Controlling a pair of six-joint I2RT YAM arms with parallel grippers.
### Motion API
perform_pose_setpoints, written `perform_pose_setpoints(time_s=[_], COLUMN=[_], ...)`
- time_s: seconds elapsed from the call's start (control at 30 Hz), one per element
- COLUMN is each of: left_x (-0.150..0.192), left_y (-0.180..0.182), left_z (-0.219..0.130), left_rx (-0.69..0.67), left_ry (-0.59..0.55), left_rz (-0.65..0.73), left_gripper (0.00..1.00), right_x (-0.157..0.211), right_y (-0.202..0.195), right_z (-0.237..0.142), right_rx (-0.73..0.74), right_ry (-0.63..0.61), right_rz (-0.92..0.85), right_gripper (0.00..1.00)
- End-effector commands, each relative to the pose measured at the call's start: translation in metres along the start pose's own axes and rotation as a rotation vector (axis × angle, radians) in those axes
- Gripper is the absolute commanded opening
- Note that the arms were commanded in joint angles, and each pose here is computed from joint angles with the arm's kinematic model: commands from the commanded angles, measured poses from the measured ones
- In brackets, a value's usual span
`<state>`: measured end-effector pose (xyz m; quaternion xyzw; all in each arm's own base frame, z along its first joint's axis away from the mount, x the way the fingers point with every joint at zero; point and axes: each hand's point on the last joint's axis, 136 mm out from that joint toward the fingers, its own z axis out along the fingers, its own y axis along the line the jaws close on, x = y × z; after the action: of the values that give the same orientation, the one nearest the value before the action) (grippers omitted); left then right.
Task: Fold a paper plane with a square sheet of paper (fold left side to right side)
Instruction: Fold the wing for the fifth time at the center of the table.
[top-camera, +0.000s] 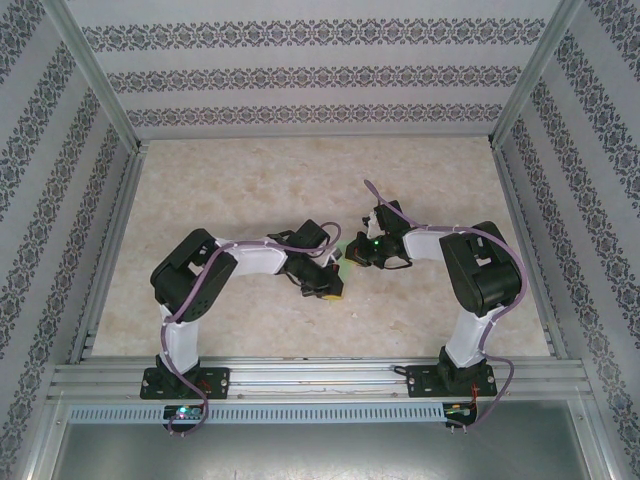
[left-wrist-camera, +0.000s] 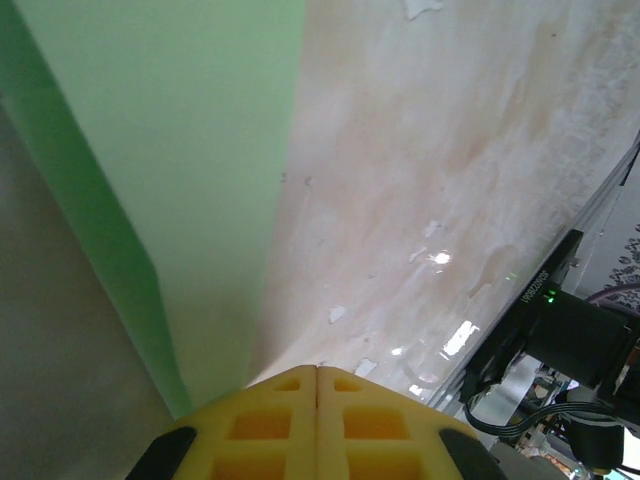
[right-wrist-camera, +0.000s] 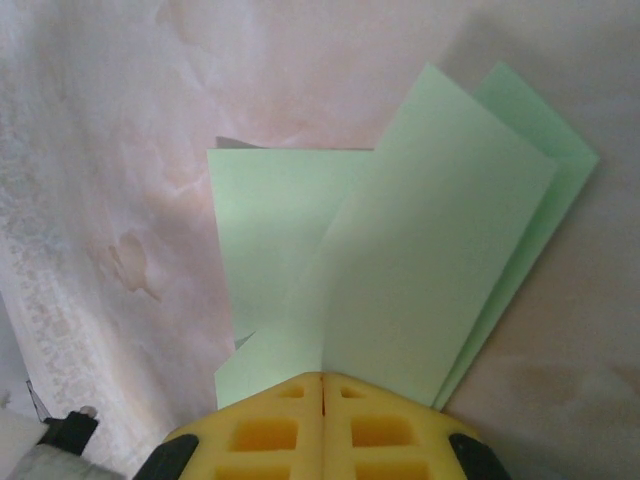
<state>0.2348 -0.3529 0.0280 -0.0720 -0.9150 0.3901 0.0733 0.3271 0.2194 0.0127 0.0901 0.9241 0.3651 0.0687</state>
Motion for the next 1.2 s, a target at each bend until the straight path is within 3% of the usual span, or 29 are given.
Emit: perform_pose_setpoints(time_s=[0.0, 0.5, 1.17], left_x=[-0.001, 0.012, 0.071], left_y=[-0.001, 0.024, 0.043], left_z=[0.005, 0.013, 0.020], left_rx=[-0.009, -0.043, -0.018], left_ry=[0.011, 0.026, 0.083], left_rz=[0.010, -0.040, -0.141], left_gripper=[0.01, 0.01, 0.01], right_x=[0.029, 0.029, 0.013], right_y=[-0.060, -0.064, -0.055], right_z=[0.013, 0.011, 0.011], right_rx=[0.219, 0.249, 0.238], right_ry=[0.067, 0.071, 0.075], right_rz=[0.062, 0.051, -0.005], right_gripper=[0.00, 0.00, 0.00])
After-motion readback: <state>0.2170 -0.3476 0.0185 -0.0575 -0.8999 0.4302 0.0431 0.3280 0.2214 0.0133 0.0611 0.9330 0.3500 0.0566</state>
